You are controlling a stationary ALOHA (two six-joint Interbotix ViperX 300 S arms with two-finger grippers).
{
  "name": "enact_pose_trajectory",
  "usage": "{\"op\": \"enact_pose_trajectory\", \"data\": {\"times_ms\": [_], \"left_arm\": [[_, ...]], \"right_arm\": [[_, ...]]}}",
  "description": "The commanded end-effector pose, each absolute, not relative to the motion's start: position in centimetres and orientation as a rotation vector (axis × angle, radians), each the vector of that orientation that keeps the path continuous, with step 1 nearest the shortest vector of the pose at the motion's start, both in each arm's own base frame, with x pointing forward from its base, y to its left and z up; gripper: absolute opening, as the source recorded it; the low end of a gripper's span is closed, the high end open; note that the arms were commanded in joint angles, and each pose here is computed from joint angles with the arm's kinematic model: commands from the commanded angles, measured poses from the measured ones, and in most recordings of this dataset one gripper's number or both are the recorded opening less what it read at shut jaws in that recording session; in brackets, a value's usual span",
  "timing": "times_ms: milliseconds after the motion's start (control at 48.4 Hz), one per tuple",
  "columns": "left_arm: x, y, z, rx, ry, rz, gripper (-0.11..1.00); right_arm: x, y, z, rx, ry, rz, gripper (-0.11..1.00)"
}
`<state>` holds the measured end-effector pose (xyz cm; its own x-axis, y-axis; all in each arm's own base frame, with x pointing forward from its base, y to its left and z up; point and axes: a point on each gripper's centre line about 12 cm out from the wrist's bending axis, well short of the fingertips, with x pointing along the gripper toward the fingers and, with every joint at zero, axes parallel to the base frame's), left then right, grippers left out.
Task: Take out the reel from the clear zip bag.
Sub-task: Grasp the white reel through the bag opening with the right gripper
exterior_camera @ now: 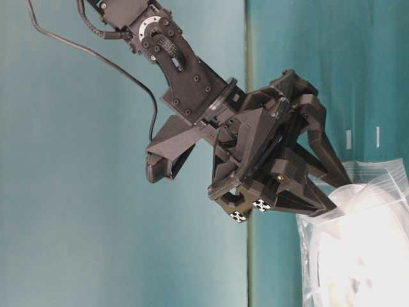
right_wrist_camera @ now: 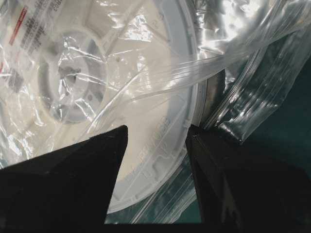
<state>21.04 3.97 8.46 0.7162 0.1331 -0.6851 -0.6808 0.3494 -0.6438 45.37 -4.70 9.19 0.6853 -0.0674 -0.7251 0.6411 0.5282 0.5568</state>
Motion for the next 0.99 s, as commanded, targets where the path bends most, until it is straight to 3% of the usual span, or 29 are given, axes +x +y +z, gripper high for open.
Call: {"op": "enact_pose_trajectory", "data": {"times_ms": [0, 413, 970], "left_arm": [[21.4, 4.0, 8.7, -1.091, 0.575, 0.554, 0.0], [21.5, 4.0, 8.8, -1.092, 0.573, 0.554, 0.01], [21.4, 4.0, 8.7, -1.092, 0.576, 0.555, 0.01]], "right_arm": [[45.9, -4.3, 10.0, 0.935, 0.682, -0.451, 0.63], [45.7, -4.3, 9.9, 0.938, 0.686, -0.455, 0.21], [44.3, -4.3, 9.7, 0.964, 0.666, -0.467, 0.12]]}}
